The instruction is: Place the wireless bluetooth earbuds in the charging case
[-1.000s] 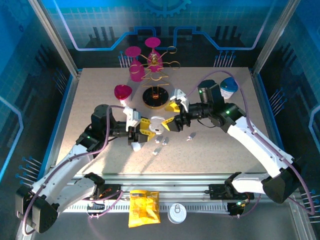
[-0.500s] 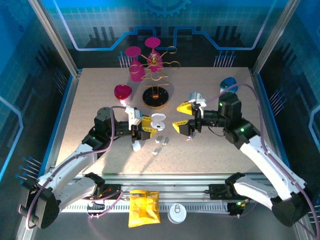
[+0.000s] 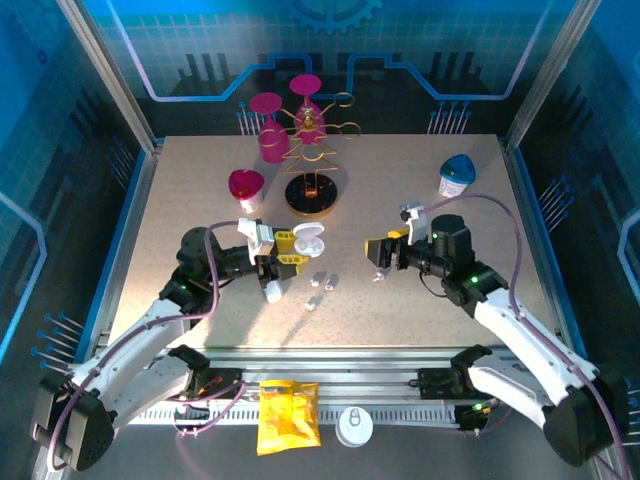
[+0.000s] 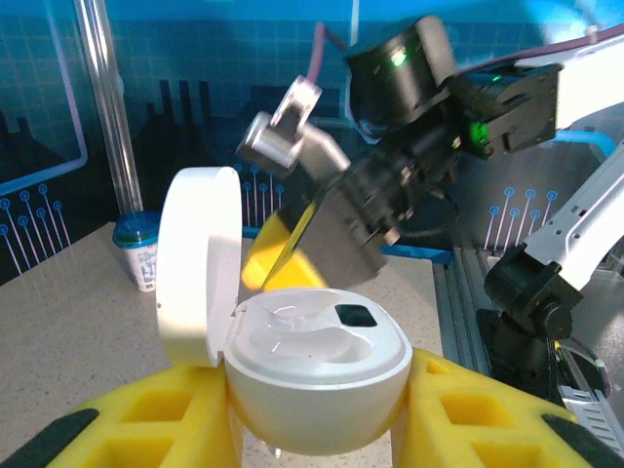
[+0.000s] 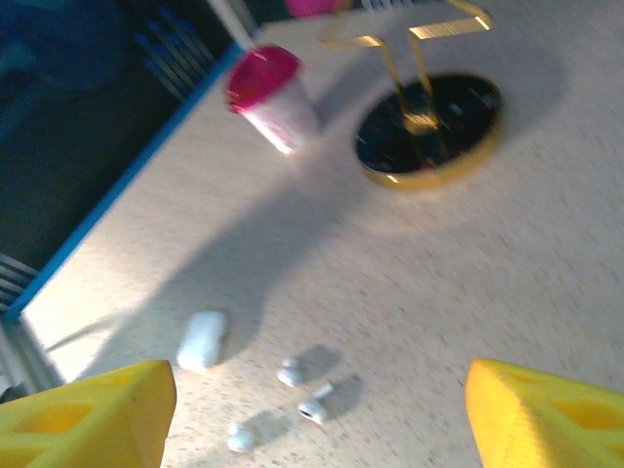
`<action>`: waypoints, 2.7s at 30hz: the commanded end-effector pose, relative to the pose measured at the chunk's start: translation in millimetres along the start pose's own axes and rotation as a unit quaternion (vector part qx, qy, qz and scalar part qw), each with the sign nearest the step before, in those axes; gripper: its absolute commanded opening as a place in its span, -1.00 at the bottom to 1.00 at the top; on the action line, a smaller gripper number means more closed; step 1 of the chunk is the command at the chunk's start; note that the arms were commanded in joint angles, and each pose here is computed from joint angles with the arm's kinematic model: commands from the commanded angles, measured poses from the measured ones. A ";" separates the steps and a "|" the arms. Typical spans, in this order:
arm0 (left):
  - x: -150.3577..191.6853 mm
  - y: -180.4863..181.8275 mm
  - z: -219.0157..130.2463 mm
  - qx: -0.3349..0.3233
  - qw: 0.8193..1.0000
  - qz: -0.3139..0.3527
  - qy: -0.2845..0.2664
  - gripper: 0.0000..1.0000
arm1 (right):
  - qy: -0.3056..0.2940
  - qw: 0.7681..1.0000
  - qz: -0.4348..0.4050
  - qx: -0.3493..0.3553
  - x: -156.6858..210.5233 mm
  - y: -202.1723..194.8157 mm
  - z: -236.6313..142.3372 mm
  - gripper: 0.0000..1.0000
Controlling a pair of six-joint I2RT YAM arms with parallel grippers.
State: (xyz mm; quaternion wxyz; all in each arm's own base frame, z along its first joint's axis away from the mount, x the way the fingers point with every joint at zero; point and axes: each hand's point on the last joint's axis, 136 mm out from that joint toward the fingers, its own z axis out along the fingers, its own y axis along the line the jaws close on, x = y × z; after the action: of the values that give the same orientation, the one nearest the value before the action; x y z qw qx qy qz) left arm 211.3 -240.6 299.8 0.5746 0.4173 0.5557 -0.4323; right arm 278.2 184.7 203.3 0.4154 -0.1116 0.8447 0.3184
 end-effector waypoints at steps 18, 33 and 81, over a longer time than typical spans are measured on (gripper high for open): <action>-21.9 -4.6 -2.9 0.000 0.999 0.022 -0.040 -0.24 | 0.232 0.973 -0.009 0.016 107.6 49.9 148.0 0.25; -21.1 -6.3 -3.7 0.003 0.999 0.024 -0.039 -0.24 | 0.301 0.948 0.104 -0.014 165.7 85.9 130.7 0.07; -13.8 -4.5 -2.9 0.001 0.999 0.025 -0.031 -0.25 | 0.320 0.930 0.174 -0.044 167.7 88.2 149.9 -0.24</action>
State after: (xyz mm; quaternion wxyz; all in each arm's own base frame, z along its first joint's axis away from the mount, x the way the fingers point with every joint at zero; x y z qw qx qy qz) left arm 208.6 -238.2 311.3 0.5940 0.4086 0.5379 -0.4368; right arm 225.7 370.1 34.9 0.0371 -0.0722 0.9208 0.3815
